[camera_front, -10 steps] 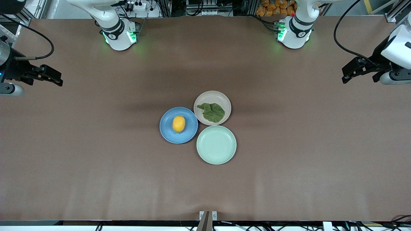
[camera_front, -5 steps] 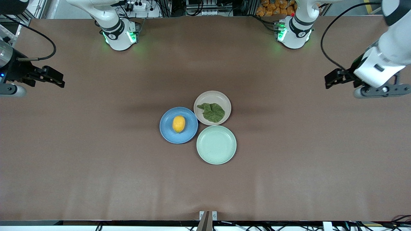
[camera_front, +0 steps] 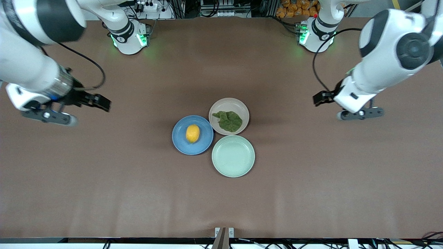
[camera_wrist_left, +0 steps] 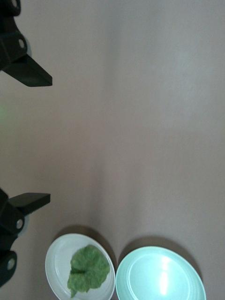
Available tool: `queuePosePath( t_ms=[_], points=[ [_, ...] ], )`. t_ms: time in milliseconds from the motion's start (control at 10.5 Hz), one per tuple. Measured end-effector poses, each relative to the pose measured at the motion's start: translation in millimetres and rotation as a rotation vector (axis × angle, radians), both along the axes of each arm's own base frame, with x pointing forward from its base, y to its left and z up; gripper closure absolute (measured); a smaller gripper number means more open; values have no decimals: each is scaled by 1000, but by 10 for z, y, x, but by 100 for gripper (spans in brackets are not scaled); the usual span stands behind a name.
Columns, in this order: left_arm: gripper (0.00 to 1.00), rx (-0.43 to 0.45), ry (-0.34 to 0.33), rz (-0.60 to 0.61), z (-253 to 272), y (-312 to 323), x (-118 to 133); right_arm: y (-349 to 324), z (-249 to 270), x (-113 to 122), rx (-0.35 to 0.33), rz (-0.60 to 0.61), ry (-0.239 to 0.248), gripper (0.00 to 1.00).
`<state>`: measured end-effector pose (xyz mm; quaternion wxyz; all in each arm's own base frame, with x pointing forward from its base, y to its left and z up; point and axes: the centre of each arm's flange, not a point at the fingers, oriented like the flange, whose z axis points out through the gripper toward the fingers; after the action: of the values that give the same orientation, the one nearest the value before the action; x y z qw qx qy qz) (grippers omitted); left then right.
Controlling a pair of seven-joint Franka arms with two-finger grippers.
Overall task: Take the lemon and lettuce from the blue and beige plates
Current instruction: 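Lower the right gripper onto the lemon while the left gripper descends to lettuce, then close the right gripper on the lemon while the left gripper pinches the lettuce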
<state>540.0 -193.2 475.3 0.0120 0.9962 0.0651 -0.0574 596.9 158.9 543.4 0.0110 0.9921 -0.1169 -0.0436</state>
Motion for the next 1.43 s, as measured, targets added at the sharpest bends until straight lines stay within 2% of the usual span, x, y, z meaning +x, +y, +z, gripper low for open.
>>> queuePosePath(
  t_ms=[476,667,857,1143,1429],
  points=[
    [0,-4,40,155,-866,-1182,-326,1010,-1216,194,39,-76,54,0],
    [0,-7,50,230,-1132,-1508,-427,1434,-1764,185,68,-83,70,0],
    [0,-18,52,320,-1396,-1812,-533,1772,-2279,74,60,-46,109,0],
    [0,-42,68,468,-1931,-2228,-695,2062,-2764,-14,62,-8,104,0],
    [0,-50,89,536,-2407,-2541,-870,2122,-3052,-31,67,-3,107,0]
  ],
)
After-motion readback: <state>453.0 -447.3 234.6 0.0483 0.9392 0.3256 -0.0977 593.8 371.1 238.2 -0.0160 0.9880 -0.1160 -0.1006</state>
